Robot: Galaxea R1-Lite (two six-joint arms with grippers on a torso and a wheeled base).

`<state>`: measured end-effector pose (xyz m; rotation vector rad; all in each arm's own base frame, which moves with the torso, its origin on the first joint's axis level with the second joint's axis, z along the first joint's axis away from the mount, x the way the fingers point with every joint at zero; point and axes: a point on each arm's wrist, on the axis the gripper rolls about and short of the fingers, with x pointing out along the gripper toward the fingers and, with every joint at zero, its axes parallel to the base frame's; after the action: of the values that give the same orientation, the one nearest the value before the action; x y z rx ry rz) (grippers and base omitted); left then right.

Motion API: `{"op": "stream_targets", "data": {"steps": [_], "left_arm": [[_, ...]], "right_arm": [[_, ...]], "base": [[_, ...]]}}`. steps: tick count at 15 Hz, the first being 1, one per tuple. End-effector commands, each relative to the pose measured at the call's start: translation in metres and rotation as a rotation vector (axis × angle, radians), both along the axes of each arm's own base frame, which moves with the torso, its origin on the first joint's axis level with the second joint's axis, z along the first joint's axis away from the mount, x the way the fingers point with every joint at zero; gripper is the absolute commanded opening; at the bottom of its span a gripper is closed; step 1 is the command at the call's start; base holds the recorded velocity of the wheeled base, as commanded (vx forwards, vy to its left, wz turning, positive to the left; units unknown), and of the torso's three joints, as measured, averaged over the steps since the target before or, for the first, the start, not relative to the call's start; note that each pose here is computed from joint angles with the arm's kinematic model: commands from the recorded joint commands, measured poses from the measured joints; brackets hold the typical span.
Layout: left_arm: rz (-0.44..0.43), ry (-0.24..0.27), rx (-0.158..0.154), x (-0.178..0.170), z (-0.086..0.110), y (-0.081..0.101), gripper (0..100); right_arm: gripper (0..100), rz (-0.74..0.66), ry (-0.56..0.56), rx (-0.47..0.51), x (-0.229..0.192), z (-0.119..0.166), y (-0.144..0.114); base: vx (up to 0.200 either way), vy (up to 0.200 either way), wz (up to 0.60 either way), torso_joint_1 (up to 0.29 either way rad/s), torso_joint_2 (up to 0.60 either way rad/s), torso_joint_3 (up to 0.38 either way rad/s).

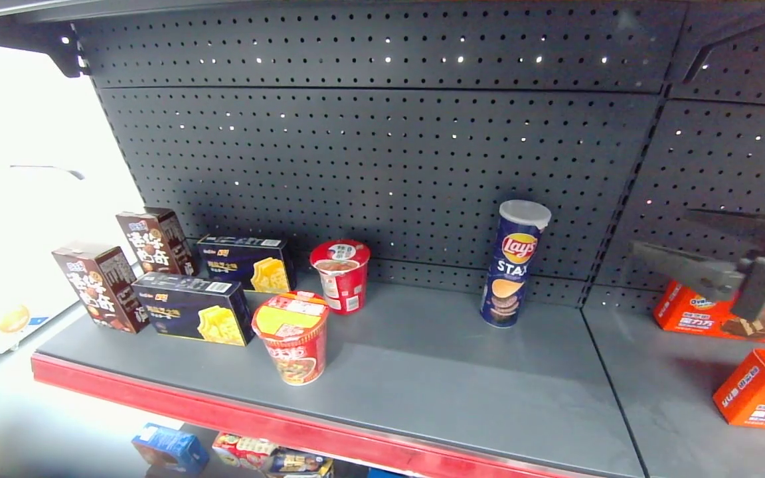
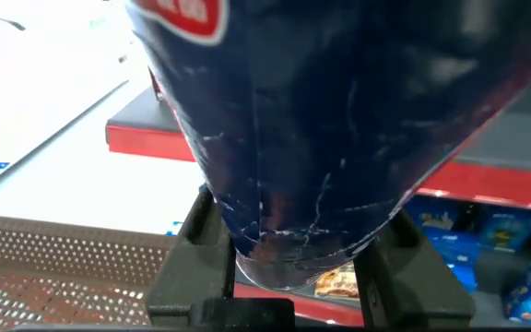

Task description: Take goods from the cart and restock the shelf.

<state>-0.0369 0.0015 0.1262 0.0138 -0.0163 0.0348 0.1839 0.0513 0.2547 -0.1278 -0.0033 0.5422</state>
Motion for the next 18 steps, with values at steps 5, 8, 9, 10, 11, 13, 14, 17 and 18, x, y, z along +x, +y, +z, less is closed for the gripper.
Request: {"op": "stream_targets", "data": {"steps": [5,8,9,10,11,13,14,17,18], "left_arm": [[-0.007,0.044,-0.046,0.006,0.011,0.000,0],[-0.006,0.063,-0.047,0.008,0.004,0.000,0],[-0.008,0.063,-0.047,0.008,0.004,0.000,0],[-0.012,0.064,-0.058,0.008,0.004,0.000,0],[-0.012,0.064,-0.068,0.008,0.004,0.000,0],[-0.010,0.057,-0.088,0.007,0.005,0.000,0],[-0.009,0.054,-0.090,0.007,0.004,0.000,0],[-0.008,0.043,-0.090,0.005,0.004,0.000,0],[-0.005,0.043,-0.092,0.005,0.003,0.000,0]], "right_arm": [[100,0.019,0.127,-0.028,0.102,-0.057,0.030],[100,0.003,0.153,-0.032,0.112,-0.068,0.027],[100,0.006,0.156,-0.033,0.114,-0.071,0.027],[100,0.014,0.163,-0.034,0.119,-0.077,0.029],[100,0.019,0.169,-0.035,0.123,-0.081,0.030],[100,0.055,0.181,-0.033,0.133,-0.094,0.033],[100,0.071,0.177,-0.032,0.137,-0.099,0.034],[100,0.077,0.190,-0.034,0.146,-0.112,0.037],[100,0.078,0.200,-0.036,0.149,-0.118,0.038]], "base": [[0.000,0.000,0.00,0.000,0.00,0.000],[0.000,0.000,0.00,0.000,0.00,0.000],[0.000,0.000,0.00,0.000,0.00,0.000],[0.000,0.000,0.00,0.000,0.00,0.000],[0.000,0.000,0.00,0.000,0.00,0.000],[0.000,0.000,0.00,0.000,0.00,0.000],[0.000,0.000,0.00,0.000,0.00,0.000],[0.000,0.000,0.00,0.000,0.00,0.000],[0.000,0.000,0.00,0.000,0.00,0.000]]}}
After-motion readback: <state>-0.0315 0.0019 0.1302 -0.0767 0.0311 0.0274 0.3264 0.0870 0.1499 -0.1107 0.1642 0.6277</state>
